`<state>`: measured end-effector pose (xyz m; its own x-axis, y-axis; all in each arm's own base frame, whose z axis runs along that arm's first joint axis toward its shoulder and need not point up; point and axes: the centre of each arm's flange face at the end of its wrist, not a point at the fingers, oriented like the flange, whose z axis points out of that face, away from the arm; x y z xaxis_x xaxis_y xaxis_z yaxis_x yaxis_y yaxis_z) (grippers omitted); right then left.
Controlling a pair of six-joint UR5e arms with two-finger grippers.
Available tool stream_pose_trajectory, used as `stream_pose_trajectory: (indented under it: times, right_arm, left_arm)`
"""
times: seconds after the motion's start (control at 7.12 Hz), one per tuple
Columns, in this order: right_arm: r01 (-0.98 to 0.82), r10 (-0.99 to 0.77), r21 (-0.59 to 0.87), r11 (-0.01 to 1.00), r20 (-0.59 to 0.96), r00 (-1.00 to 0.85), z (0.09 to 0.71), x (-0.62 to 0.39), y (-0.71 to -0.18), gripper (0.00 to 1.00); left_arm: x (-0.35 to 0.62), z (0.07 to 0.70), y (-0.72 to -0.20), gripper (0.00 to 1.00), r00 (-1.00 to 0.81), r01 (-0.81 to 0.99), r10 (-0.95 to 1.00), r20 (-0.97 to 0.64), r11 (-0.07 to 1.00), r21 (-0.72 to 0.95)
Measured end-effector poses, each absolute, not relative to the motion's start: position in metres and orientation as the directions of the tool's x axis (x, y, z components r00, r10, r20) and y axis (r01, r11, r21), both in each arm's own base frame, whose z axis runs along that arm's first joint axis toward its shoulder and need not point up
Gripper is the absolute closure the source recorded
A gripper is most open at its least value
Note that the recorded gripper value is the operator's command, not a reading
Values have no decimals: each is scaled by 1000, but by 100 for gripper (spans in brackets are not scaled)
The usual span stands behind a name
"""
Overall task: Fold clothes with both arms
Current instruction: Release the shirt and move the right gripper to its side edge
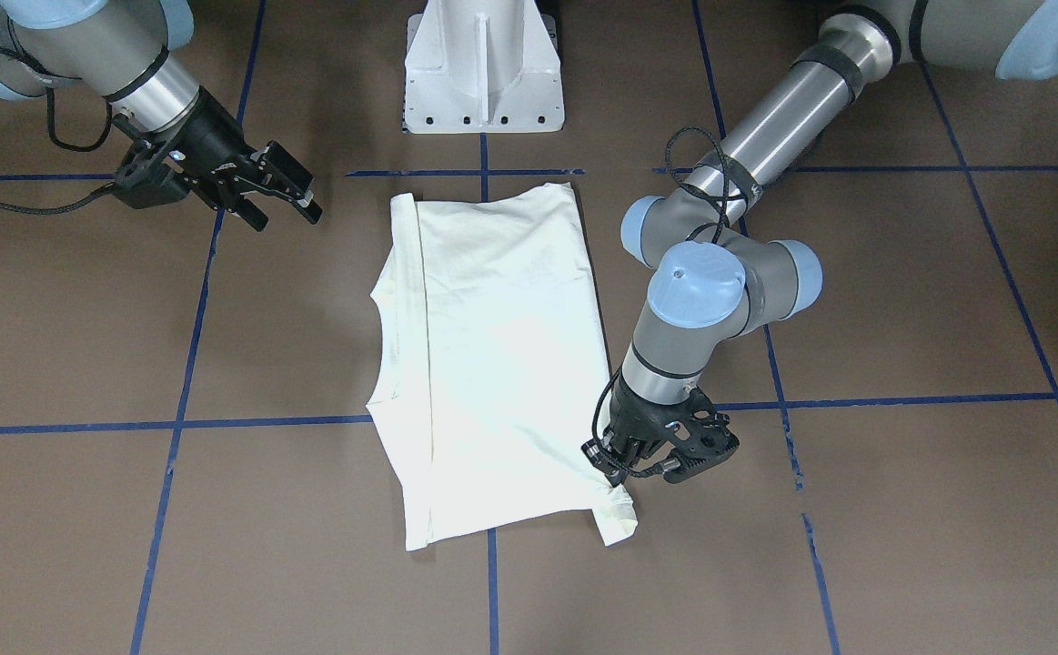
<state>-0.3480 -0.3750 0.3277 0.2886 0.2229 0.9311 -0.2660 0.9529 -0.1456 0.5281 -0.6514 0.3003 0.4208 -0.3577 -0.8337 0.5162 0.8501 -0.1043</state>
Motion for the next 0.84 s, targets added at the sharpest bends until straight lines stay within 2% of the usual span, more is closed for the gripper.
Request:
stream_pose_trajectory:
  times: [0.14, 0.28, 0.84]
  right_arm:
    - [-268, 223, -145, 952, 931, 289, 328, -348, -376, 0]
    - [-269, 223, -145, 952, 931, 289, 328, -349, -376, 0]
    - [-269, 230, -139, 953, 910, 345, 332, -362, -383, 0]
  left_arm:
    - [530, 306, -654, 17, 423, 521, -352, -835, 849, -94]
    - [529, 308, -656, 0, 423, 527, -349, -836, 846, -87]
    - [521, 292, -663, 0, 467, 511, -312, -828, 859, -36]
